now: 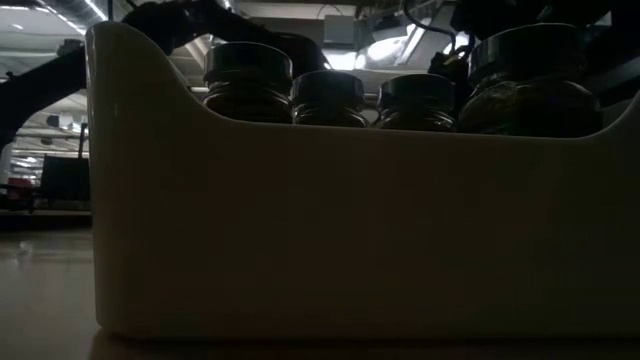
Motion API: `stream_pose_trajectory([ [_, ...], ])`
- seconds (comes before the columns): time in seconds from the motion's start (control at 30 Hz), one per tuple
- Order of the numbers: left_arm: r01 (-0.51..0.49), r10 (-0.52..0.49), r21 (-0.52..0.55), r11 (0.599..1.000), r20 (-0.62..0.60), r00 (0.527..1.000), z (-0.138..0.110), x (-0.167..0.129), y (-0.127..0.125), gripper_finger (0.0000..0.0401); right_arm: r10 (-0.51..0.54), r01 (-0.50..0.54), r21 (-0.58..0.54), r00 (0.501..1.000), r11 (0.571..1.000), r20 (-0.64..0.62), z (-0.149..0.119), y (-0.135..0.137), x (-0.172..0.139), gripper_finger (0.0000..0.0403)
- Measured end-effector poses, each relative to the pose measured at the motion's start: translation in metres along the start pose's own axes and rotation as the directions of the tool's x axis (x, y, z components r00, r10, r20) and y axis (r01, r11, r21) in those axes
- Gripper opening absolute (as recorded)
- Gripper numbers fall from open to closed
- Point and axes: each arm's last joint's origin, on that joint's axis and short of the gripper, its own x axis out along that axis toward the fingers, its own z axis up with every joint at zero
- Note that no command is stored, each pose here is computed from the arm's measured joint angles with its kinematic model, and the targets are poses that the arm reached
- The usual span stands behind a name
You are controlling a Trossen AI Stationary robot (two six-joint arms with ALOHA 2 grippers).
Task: Sort spices by type
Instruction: Put the yellow seasoning bottle into the black bin
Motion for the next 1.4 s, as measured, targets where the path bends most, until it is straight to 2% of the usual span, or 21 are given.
stream_pose_trajectory([
  [0.47, -0.013, 0.013, 0.003, 1.000, 0.023, 1.000, 0.0027, 0.0000, -0.0003, 0.0211, 0.013, -0.013, 0.000, 1.000, 1.000, 0.000, -0.0001, 0.0004, 0.0000, 0.0342],
  [0.83, -0.026, 0.024, 0.032, 0.999, 0.062, 0.998, 0.0093, -0.0007, -0.0089, 0.0265, 0.025, -0.025, -0.003, 1.000, 1.000, -0.002, -0.0004, 0.0008, -0.0001, 0.0342],
  [1.07, -0.028, 0.026, 0.039, 0.999, 0.065, 0.998, 0.0094, -0.0007, -0.0082, 0.0263, 0.025, -0.025, -0.004, 1.000, 1.000, -0.002, -0.0004, 0.0008, -0.0001, 0.0342],
  [1.4, -0.081, 0.079, 0.041, 0.996, 0.043, 0.996, 0.0070, -0.0080, -0.0077, 0.0260, 0.025, -0.025, -0.012, 1.000, 1.000, -0.002, -0.0004, 0.0008, -0.0001, 0.0342],
])
